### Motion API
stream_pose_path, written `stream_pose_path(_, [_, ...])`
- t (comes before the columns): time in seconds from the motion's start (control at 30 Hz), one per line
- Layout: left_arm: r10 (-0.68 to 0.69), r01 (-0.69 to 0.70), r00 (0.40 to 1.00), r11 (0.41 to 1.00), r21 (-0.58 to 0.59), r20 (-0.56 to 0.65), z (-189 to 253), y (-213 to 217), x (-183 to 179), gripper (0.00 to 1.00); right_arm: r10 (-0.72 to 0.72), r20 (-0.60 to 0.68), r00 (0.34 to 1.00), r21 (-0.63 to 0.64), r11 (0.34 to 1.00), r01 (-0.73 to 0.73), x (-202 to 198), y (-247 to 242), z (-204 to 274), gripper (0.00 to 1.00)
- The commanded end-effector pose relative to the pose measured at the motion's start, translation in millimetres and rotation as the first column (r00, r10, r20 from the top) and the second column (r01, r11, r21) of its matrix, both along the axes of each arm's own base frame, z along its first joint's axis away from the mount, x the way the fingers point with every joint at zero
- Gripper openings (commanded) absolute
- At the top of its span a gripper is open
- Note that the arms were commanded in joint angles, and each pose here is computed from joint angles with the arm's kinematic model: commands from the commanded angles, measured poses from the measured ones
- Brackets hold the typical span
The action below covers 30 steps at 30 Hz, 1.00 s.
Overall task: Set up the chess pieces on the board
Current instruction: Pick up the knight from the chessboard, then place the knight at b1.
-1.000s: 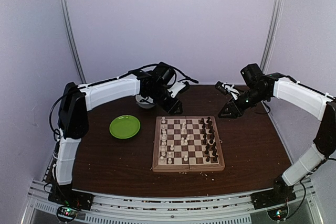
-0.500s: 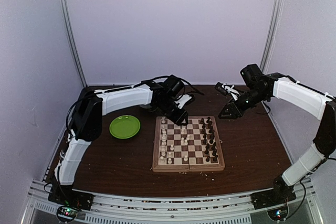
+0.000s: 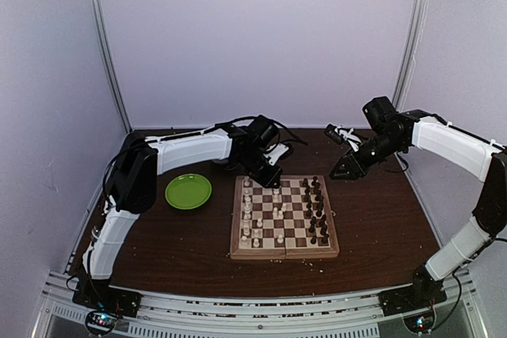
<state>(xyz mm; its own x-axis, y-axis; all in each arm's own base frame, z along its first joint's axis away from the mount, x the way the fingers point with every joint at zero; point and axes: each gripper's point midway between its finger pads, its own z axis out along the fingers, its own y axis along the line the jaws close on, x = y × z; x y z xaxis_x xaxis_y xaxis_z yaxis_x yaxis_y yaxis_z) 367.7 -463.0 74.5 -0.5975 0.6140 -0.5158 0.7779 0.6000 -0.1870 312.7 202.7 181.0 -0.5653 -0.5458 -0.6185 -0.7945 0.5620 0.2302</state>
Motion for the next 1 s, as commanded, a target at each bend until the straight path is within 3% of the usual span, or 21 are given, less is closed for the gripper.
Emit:
stream_pose_path(0.0, [0.007,-0.005,0.99,1.0,-0.019,0.14,59.4,15.8,15.0,0.03,0.006,0.019,1.0,0.01,1.0,-0.007,3.0,1.8,8.6,0.36])
stream_pose_path(0.3, [0.019,-0.036,0.99,0.992,0.119,0.14,44.2,80.7,8.4,0.03,0.008,0.019,1.0,0.009,1.0,-0.008,3.0,1.6,8.3,0.36])
stream_pose_path(0.97, [0.012,-0.025,0.995,0.992,0.126,0.1,8.3,77.9,6.1,0.05,0.008,0.009,1.0,0.005,1.0,-0.008,3.6,2.1,5.4,0.36])
